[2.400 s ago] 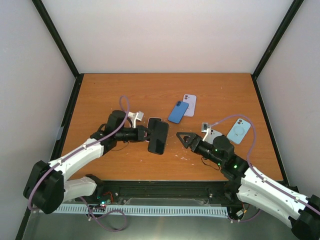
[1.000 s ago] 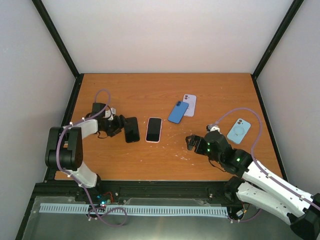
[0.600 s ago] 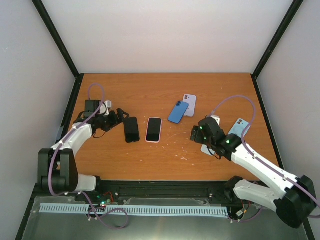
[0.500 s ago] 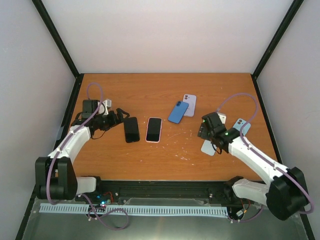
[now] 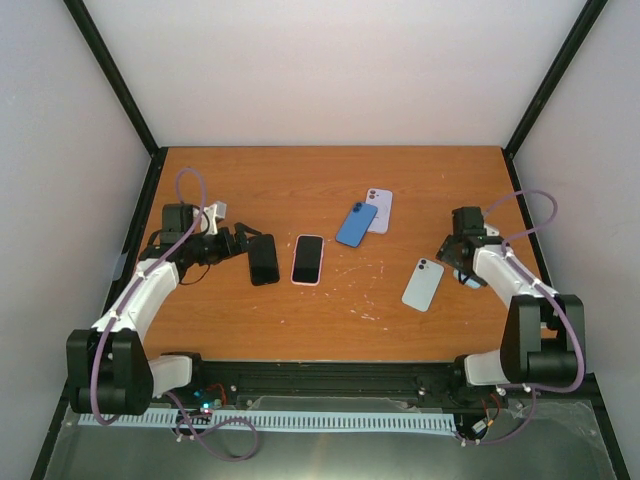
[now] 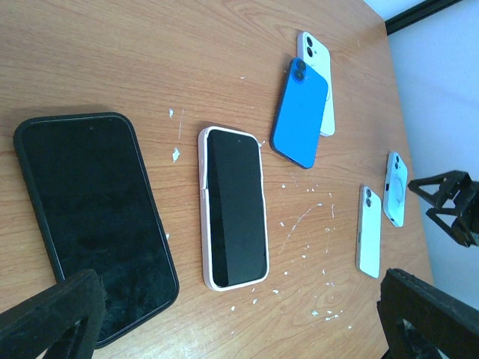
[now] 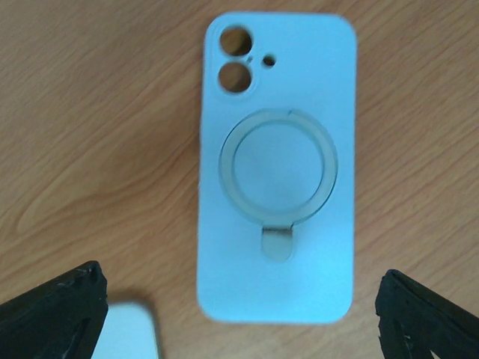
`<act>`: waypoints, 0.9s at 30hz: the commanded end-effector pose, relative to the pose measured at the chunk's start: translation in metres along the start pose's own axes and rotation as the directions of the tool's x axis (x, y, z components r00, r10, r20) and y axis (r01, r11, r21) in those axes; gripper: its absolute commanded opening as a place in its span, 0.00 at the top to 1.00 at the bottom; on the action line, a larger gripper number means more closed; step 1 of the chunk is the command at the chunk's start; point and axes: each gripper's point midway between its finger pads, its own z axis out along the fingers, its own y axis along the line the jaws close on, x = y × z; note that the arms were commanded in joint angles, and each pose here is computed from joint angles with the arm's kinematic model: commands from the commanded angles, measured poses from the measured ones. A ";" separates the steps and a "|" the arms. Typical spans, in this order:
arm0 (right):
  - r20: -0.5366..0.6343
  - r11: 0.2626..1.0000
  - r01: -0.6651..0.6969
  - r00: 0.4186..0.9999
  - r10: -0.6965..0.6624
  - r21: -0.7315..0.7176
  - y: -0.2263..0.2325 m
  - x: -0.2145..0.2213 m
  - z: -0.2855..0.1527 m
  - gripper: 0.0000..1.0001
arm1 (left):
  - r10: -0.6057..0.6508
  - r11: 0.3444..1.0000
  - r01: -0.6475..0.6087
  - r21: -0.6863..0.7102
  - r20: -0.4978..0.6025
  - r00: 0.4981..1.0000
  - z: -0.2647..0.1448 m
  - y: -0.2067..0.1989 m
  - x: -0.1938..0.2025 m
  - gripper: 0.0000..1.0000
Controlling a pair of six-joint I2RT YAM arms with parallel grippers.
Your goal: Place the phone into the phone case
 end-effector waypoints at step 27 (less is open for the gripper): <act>-0.162 0.997 -0.016 0.986 0.028 0.072 -0.024 0.005 0.074 0.20 | 0.072 0.996 -0.073 0.045 0.018 0.997 -0.010 -0.016 -0.001 0.01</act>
